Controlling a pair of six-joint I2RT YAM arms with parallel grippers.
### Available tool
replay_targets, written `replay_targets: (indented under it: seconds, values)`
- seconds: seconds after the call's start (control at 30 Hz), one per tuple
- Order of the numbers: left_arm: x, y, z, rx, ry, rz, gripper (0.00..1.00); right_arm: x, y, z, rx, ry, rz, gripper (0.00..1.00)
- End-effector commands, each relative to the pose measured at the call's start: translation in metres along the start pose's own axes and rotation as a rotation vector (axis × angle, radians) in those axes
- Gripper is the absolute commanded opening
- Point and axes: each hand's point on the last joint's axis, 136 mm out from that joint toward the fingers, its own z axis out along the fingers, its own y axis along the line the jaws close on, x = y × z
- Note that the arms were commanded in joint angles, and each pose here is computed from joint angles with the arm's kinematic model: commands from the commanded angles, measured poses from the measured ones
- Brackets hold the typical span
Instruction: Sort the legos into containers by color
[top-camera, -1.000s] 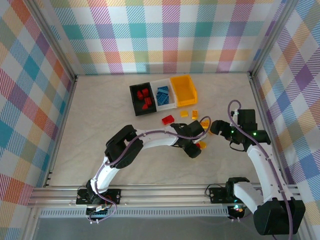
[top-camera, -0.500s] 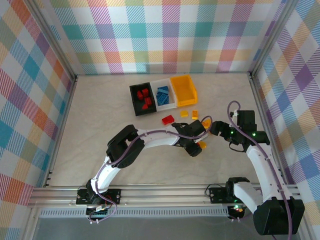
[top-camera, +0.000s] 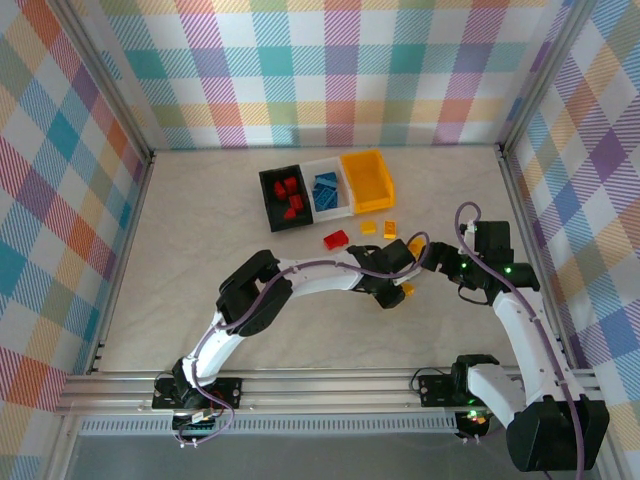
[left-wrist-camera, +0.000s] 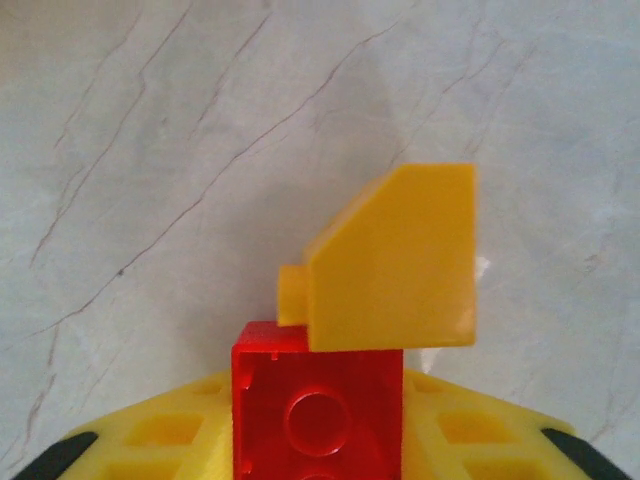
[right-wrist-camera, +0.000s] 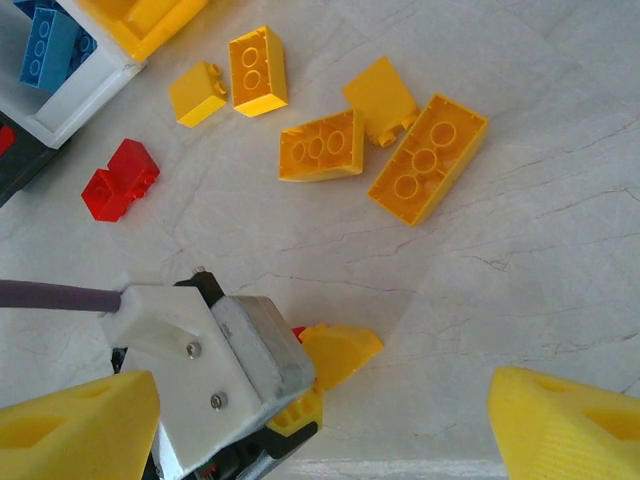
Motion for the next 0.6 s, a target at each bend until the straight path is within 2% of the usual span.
replay_targets:
  seconds: [0.0, 0.13, 0.33, 0.57]
  values:
    - [0.005, -0.013, -0.003, 0.019, 0.001, 0.019, 0.33, 0.001, 0.004, 0.001, -0.036, -0.008, 0.007, 0.85]
    - [0.015, -0.003, -0.015, -0.030, 0.009, -0.002, 0.31, 0.004, 0.008, 0.005, -0.070, 0.012, 0.013, 0.84]
    - [0.041, 0.030, -0.049, -0.085, -0.002, -0.126, 0.30, 0.006, 0.015, 0.010, -0.115, 0.031, 0.017, 0.83]
    - [0.063, 0.101, -0.112, -0.200, -0.067, -0.309, 0.30, 0.006, 0.035, 0.022, -0.174, 0.062, -0.013, 0.83]
